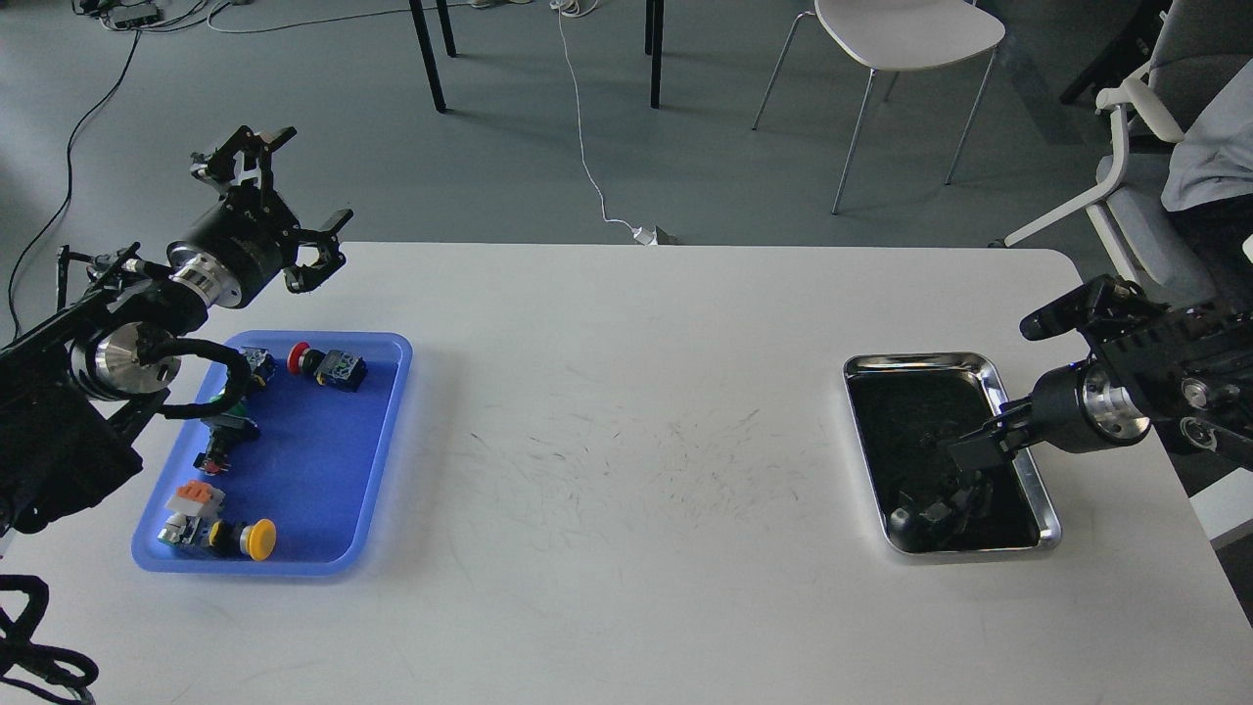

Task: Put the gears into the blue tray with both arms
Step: 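Lower the right gripper into the metal tray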

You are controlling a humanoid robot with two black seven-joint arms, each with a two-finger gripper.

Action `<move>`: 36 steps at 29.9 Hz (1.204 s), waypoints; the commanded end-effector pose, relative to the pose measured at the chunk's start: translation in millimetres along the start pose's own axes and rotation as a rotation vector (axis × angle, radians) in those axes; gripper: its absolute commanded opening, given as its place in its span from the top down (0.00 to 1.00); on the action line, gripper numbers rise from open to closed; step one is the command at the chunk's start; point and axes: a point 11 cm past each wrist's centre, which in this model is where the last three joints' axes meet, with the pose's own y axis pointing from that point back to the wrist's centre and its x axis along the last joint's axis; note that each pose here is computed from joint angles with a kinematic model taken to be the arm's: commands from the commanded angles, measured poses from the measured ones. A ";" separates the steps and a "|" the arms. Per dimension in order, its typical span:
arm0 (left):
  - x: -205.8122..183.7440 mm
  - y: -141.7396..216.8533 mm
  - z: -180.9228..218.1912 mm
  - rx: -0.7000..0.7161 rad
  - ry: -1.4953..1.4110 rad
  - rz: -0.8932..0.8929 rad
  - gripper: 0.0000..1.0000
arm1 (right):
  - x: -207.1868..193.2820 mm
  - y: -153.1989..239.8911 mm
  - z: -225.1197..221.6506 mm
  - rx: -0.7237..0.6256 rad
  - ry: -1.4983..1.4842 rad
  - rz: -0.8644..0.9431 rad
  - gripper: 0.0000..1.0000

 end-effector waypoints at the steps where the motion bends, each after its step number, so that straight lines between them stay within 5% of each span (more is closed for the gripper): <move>1: 1.0 0.6 1.0 -0.001 -0.002 0.002 0.01 | 19.8 -0.4 -4.4 -0.001 0.023 0.028 0.05; 14: 8.1 4.8 11.3 -0.022 -0.004 0.018 0.01 | 36.0 -13.5 -16.3 0.007 0.056 0.031 0.07; 36: 11.4 7.7 7.9 -0.023 0.002 0.026 0.01 | 8.4 -22.6 1.6 -0.041 0.033 -0.042 0.10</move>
